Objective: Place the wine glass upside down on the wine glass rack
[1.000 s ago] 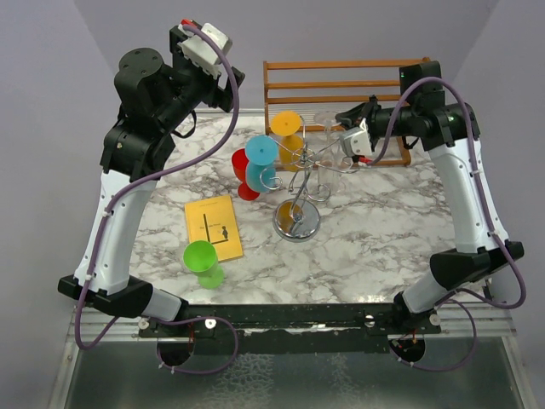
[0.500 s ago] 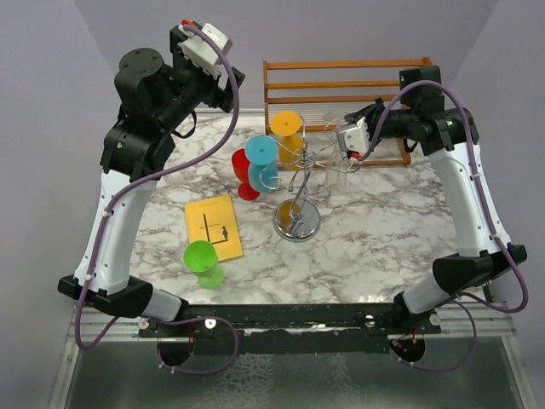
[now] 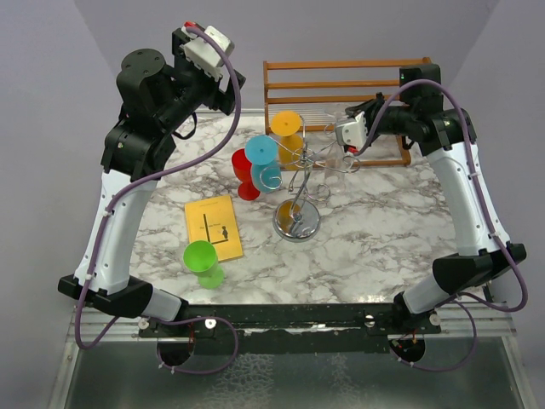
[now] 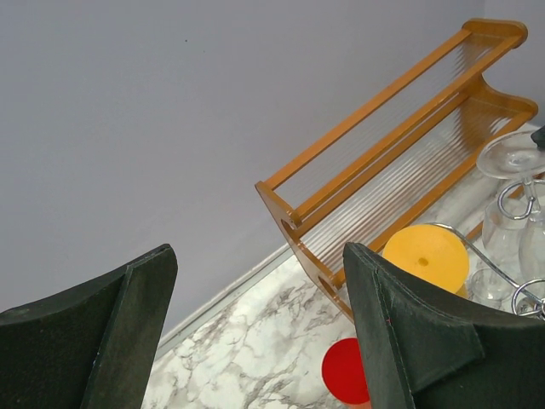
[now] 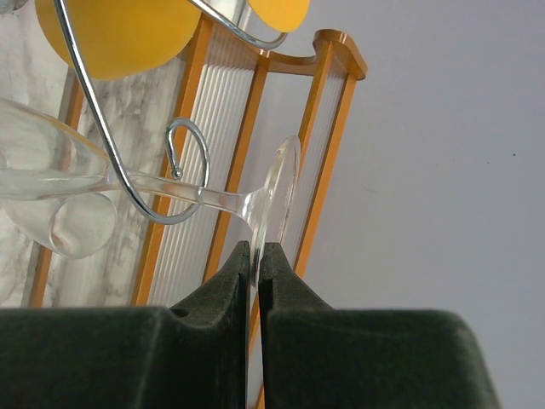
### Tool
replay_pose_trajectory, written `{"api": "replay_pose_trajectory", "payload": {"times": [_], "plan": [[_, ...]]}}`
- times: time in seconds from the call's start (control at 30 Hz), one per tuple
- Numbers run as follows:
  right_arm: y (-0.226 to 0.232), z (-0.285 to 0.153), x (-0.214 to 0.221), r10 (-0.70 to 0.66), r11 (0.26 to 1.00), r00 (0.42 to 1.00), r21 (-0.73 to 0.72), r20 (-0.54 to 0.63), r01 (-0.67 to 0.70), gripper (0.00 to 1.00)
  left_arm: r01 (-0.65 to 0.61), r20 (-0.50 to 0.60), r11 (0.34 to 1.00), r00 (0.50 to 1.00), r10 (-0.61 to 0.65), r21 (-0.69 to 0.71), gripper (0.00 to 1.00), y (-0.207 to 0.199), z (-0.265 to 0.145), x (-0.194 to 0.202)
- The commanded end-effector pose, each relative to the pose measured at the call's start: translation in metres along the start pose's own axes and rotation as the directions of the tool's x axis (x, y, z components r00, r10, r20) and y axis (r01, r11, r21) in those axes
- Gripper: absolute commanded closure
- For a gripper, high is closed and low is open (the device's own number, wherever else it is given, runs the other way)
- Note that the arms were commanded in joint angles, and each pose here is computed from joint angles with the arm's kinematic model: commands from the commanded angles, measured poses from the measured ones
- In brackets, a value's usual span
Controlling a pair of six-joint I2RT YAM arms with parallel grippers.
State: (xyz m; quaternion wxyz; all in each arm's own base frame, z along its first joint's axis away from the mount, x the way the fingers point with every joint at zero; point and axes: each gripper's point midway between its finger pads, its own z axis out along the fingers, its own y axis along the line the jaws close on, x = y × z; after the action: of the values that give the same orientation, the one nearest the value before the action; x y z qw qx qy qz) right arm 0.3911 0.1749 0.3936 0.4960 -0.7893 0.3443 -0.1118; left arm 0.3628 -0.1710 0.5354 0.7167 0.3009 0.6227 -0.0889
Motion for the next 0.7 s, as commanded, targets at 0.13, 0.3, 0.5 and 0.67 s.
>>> {"api": "replay_pose_trajectory", "payload": {"times": [0.13, 0.3, 0.5, 0.67], "plan": [[-0.013, 0.01, -0.014, -0.027, 0.999, 0.995, 0.038, 0.091, 0.023, 0.96, -0.017, 0.03, 1.0, 0.999, 0.016, 0.019, 0.18, -0.002, -0.009, -0.01], [-0.008, 0.015, -0.023, -0.022, 1.0, 0.99, 0.02, 0.142, 0.02, 0.96, -0.02, 0.028, 1.0, 0.999, 0.019, 0.023, 0.18, -0.003, -0.009, -0.01], [0.0, 0.015, -0.031, -0.024, 1.0, 0.983, -0.001, 0.183, 0.025, 0.96, -0.023, 0.024, 0.999, 0.999, 0.023, 0.026, 0.18, -0.003, -0.009, -0.008], [0.009, 0.016, -0.033, -0.017, 0.999, 0.982, -0.024, 0.188, 0.022, 0.94, -0.027, 0.02, 0.999, 0.999, 0.026, 0.032, 0.18, -0.005, -0.009, -0.007]]}}
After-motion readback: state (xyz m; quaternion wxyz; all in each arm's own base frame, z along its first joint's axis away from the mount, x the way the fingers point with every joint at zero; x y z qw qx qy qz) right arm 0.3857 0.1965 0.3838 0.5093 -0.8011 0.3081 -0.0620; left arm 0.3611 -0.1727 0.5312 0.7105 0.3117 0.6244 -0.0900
